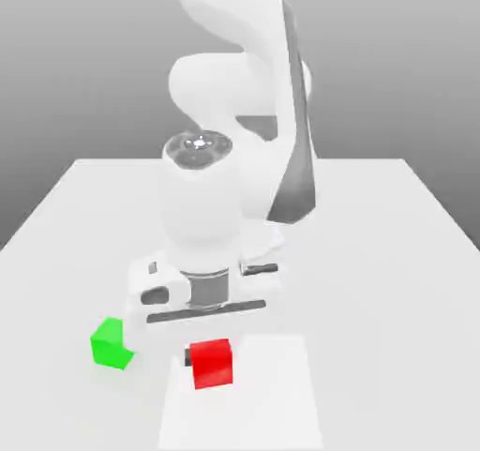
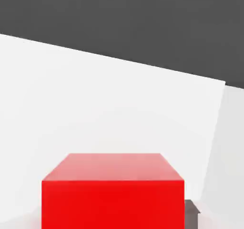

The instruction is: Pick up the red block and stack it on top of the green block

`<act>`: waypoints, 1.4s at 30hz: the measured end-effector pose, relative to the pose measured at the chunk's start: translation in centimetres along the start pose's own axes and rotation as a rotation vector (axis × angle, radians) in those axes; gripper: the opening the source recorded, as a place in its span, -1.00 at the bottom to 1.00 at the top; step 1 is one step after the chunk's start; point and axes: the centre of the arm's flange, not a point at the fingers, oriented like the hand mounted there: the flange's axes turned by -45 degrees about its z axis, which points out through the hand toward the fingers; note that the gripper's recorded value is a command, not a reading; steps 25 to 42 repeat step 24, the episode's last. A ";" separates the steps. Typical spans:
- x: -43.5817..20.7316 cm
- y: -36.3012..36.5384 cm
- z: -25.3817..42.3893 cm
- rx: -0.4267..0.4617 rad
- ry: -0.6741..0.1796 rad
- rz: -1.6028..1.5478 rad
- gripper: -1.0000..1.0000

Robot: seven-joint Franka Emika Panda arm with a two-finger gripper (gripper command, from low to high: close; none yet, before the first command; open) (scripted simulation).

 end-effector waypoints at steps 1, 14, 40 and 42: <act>-0.6 1.3 -0.5 -0.003 0.000 0.062 -1.00; -9.6 11.6 -3.3 0.003 0.000 0.836 -1.00; -10.0 12.0 2.5 0.005 0.000 0.873 1.00; -10.0 12.0 2.5 0.005 0.000 0.873 1.00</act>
